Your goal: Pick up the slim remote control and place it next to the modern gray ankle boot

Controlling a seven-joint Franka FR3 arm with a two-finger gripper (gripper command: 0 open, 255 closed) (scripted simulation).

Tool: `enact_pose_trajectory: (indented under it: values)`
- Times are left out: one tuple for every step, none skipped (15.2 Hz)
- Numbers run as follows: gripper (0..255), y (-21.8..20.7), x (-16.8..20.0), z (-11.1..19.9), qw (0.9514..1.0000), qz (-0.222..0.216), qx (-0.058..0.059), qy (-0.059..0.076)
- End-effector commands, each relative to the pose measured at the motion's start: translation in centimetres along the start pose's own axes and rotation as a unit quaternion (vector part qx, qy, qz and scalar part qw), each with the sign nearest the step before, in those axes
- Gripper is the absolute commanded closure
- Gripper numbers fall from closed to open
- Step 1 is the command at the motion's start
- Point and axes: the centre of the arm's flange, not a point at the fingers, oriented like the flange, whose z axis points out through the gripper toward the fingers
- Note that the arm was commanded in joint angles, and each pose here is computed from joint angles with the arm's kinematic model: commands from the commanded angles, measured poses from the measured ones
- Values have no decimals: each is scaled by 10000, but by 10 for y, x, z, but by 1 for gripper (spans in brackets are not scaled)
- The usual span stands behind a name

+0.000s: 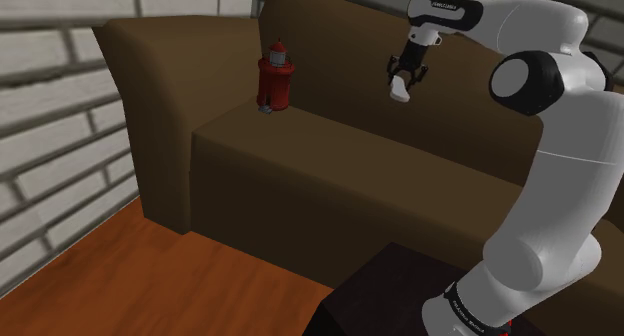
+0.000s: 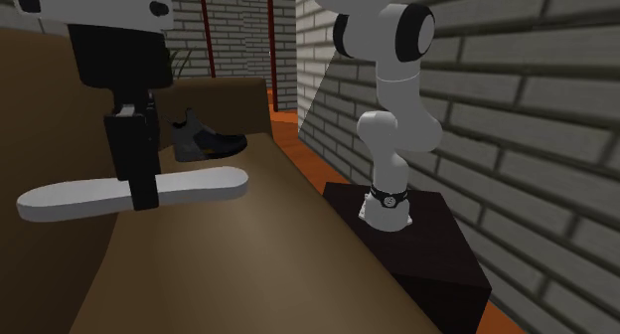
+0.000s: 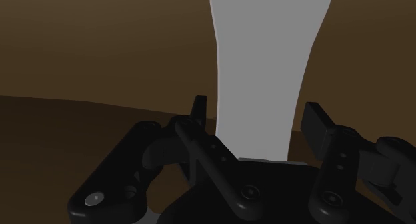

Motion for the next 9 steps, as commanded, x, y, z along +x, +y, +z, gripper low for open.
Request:
enact_pose_trajectory:
  values:
    - [255, 0, 2, -11, 10000, 0, 0, 1]
    - [255, 0, 2, -16, 10000, 0, 0, 1]
    - [255, 0, 3, -21, 10000, 0, 0, 1]
    - [255, 0, 3, -27, 10000, 0, 0, 1]
    - [255, 0, 3, -32, 10000, 0, 0, 1]
    - [255, 0, 4, -37, 10000, 0, 0, 1]
    - [255, 0, 4, -42, 10000, 0, 0, 1]
    - [255, 0, 4, -46, 10000, 0, 0, 1]
    - [255, 13, 2, -46, 10000, 0, 0, 1]
